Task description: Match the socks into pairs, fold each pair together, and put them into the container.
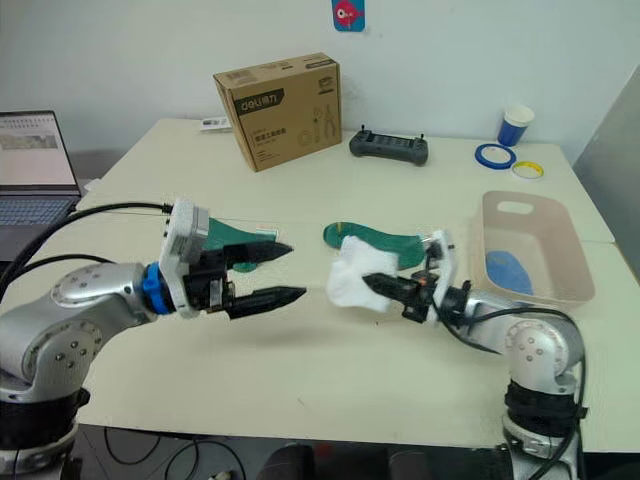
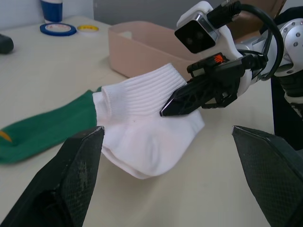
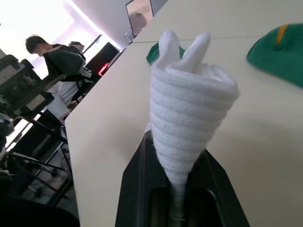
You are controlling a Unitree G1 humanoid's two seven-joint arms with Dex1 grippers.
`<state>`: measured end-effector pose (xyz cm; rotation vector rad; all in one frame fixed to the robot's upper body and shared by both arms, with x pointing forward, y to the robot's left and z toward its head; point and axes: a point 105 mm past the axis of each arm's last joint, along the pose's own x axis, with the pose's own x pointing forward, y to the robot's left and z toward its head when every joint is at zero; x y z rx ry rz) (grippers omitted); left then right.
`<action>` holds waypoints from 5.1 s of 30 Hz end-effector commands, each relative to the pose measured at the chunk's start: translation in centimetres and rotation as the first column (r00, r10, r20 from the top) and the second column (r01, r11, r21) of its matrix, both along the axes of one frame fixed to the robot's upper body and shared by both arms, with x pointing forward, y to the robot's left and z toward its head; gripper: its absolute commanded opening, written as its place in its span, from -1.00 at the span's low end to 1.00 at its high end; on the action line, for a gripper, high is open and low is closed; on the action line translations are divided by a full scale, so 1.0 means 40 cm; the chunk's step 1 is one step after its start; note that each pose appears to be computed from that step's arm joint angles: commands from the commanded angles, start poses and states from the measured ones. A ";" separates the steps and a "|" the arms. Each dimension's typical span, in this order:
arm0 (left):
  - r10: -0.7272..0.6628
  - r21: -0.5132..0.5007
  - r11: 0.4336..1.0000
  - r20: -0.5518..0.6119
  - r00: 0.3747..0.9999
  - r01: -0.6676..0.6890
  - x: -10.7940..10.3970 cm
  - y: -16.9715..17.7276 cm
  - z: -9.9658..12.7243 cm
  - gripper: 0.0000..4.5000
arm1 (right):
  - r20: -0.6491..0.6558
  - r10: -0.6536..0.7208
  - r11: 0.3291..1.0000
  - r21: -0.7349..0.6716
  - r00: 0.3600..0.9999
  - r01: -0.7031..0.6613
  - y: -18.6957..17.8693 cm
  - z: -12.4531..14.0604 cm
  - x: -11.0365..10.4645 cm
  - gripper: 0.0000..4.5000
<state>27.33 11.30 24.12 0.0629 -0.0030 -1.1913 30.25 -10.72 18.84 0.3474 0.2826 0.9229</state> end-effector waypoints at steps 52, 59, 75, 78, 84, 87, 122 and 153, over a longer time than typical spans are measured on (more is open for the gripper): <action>-0.212 -0.032 0.975 0.187 0.959 0.222 0.034 -0.258 0.053 1.00 | 0.221 0.357 0.221 -0.964 0.907 0.148 -0.430 0.146 0.094 0.65; -0.228 -0.032 0.971 0.190 0.955 0.239 0.024 -0.268 0.050 1.00 | 0.267 0.319 0.222 -0.954 0.909 0.202 -0.450 0.133 0.127 0.23; -0.231 -0.016 0.971 0.192 0.954 0.239 0.027 -0.272 0.048 1.00 | 0.118 0.323 0.176 -0.982 0.939 0.063 -0.455 -0.093 0.168 -0.99; -0.225 -0.009 0.973 0.191 0.955 0.231 0.031 -0.268 0.045 1.00 | 0.132 0.315 0.164 -0.983 0.940 0.083 -0.471 -0.068 0.170 -0.99; -0.199 -0.007 0.979 0.188 0.962 0.204 0.040 -0.251 0.041 1.00 | 0.225 0.311 0.170 -0.969 0.923 0.178 -0.478 0.056 0.172 -0.99; -0.181 -0.004 0.983 0.186 0.966 0.185 0.046 -0.236 0.039 1.00 | 0.265 0.309 0.200 -0.957 0.914 0.210 -0.469 0.102 0.171 -0.99; 0.743 0.039 0.669 0.001 0.669 -0.743 -0.095 0.213 -0.382 1.00 | 0.494 -0.337 0.780 -0.329 0.801 0.531 -0.114 -0.202 -0.048 0.99; 0.706 0.224 0.640 0.207 0.677 -0.735 0.291 0.324 -0.323 1.00 | 0.499 0.169 0.940 -0.341 0.850 0.013 0.093 -0.055 -0.014 0.99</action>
